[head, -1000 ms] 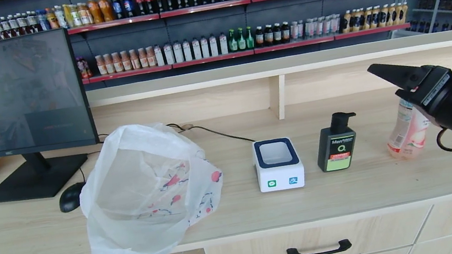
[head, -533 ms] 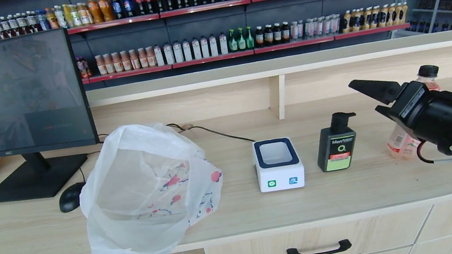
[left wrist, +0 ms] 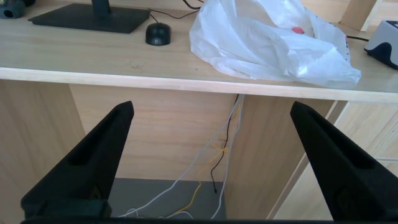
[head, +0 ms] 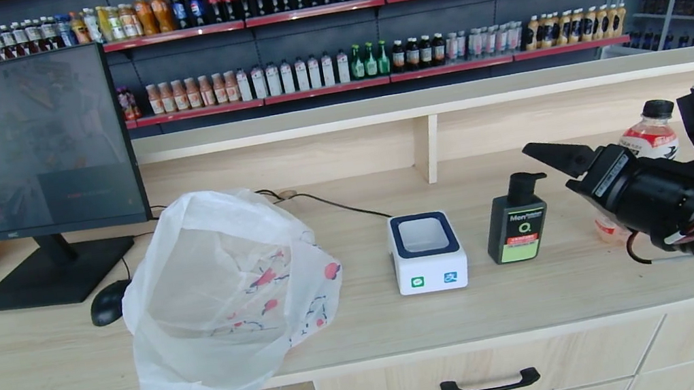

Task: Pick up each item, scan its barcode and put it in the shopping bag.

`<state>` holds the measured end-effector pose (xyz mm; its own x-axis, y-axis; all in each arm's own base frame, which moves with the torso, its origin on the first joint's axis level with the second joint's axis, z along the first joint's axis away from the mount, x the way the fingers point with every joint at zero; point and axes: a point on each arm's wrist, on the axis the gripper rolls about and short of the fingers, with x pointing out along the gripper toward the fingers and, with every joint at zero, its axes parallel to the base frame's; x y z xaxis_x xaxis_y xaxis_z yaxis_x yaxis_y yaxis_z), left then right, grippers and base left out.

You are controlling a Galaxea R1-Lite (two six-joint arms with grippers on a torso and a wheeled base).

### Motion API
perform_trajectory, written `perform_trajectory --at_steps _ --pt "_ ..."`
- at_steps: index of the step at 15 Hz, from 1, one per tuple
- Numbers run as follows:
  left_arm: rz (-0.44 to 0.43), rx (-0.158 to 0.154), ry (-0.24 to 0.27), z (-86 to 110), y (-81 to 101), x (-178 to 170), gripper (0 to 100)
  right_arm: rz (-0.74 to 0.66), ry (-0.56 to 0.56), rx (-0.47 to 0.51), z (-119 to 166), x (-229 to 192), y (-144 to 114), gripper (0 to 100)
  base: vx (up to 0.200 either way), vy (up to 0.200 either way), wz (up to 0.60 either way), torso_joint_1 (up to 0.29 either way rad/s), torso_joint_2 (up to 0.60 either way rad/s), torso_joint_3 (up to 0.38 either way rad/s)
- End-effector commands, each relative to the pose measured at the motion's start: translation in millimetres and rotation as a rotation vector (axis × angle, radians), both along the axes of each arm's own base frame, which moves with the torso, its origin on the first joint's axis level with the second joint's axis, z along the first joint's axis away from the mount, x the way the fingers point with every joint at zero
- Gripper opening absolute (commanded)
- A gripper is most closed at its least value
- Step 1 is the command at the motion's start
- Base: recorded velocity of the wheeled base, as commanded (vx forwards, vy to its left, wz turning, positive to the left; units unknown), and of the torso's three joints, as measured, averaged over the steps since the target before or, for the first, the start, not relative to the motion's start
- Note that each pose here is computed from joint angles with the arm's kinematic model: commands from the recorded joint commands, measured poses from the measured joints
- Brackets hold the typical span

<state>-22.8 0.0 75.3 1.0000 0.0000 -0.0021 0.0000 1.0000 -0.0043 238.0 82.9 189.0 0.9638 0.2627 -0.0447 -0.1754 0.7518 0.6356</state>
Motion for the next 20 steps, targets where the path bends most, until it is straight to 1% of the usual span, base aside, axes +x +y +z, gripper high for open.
perform_trajectory --at_steps 1,13,20 --pt "0.0 0.0 -0.001 0.0 0.0 0 100 0.003 0.028 0.0 -7 -1 7 100 0.0 0.0 0.0 0.0 0.0 0.0" --pt "0.0 0.0 -0.001 0.0 0.0 0 100 -0.002 0.058 -0.011 -27 11 13 100 0.0 0.0 0.0 0.0 0.0 0.0" --pt "0.0 0.0 -0.001 0.0 0.0 0 100 0.0 0.06 -0.01 -29 13 14 100 0.0 0.0 0.0 0.0 0.0 0.0"
